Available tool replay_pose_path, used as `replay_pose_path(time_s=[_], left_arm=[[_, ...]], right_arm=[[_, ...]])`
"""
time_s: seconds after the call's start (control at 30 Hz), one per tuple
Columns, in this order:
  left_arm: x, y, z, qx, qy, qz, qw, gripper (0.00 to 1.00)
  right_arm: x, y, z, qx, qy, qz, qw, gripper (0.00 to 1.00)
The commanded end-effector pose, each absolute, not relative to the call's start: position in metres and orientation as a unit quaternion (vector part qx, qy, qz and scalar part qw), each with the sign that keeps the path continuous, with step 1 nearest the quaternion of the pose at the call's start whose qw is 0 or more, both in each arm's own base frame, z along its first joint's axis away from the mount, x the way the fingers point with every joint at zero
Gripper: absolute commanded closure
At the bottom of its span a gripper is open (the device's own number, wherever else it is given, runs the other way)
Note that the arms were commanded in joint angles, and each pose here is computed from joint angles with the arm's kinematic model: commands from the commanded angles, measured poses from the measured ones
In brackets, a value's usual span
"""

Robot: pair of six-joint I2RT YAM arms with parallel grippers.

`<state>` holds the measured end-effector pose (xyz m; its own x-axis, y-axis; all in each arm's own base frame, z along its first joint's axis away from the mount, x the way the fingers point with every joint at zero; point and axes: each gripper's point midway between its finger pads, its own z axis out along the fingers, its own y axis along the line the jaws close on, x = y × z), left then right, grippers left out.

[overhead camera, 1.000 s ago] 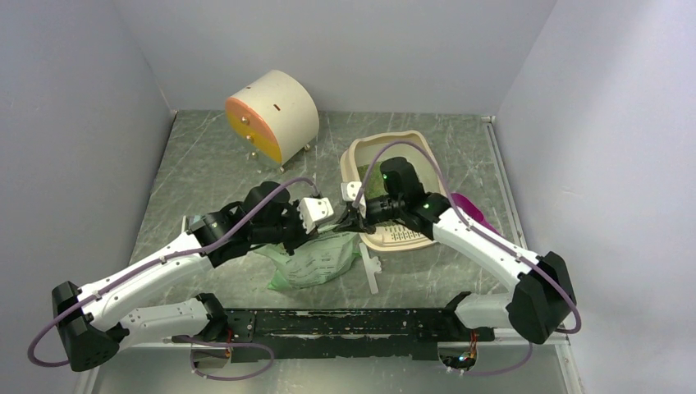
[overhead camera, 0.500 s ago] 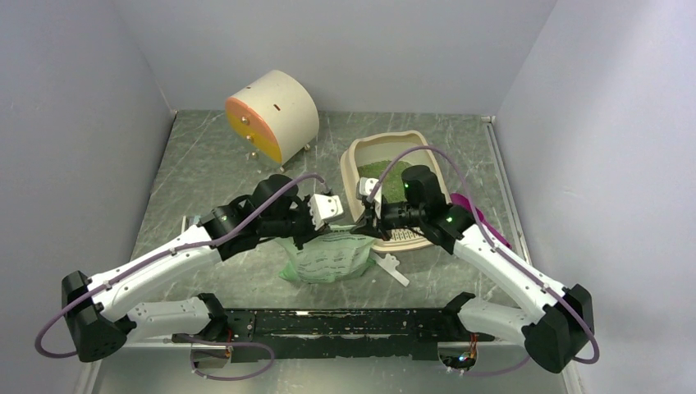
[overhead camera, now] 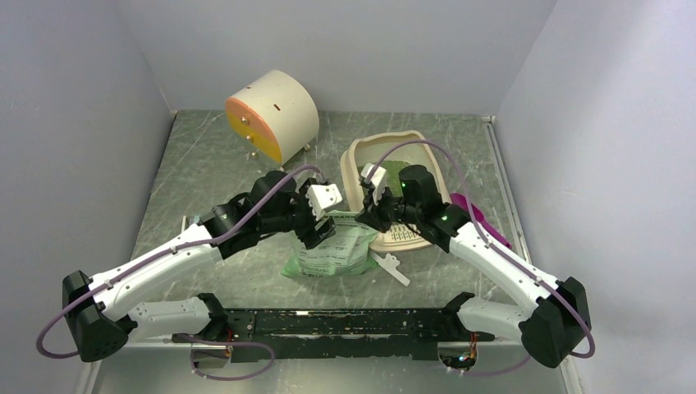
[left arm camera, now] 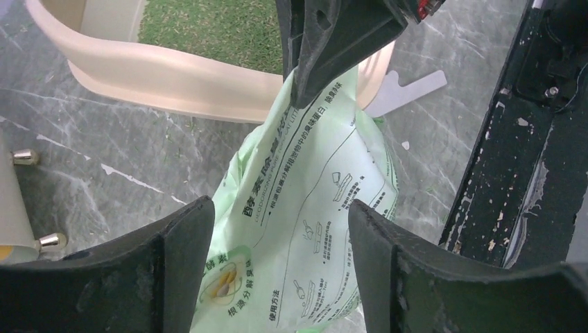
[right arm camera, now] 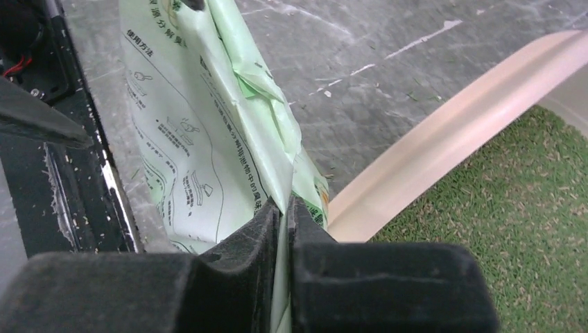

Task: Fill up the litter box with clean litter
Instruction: Close the cat litter bag at the center of the board, then pick up the clamp at the center of the board.

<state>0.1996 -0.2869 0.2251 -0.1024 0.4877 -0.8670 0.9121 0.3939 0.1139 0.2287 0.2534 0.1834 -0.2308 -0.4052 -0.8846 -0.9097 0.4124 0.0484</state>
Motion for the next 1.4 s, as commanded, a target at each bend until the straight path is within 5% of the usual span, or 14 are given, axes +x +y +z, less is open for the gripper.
replay_pose_path(time_s=[0.0,0.13,0.47,0.63,0.8,0.97,1.07,1.37], left_arm=[[0.212,-0.286,0.264,0.463,0.691,-0.236,0.503,0.25],[0.207,-0.283,0.268,0.46,0.69,-0.241,0.504,0.23],[0.202,-0.275,0.281,0.441,0.688,-0.249,0.519,0.15],[0.202,-0.265,0.293,0.413,0.689,-0.249,0.541,0.1],[0.199,-0.261,0.301,0.394,0.689,-0.262,0.548,0.09],[0.193,-0.268,0.303,0.4,0.681,-0.285,0.544,0.09],[0.19,-0.271,0.301,0.406,0.677,-0.291,0.54,0.09],[0.183,-0.271,0.296,0.425,0.674,-0.296,0.527,0.09]], right_arm=[[0.246,0.251,0.207,-0.406,0.734,0.292,0.46,0.84],[0.234,0.255,0.221,-0.42,0.711,0.317,0.467,0.51],[0.257,0.221,0.27,-0.313,0.744,0.247,0.536,0.33],[0.249,0.146,0.255,-0.046,0.831,0.179,0.524,0.07],[0.19,0.117,0.203,0.173,0.872,0.22,0.402,0.09],[0.145,0.126,0.153,0.255,0.878,0.28,0.293,0.25],[0.136,0.135,0.125,0.247,0.893,0.281,0.252,0.25],[0.173,0.135,0.075,0.163,0.918,0.208,0.296,0.24]])
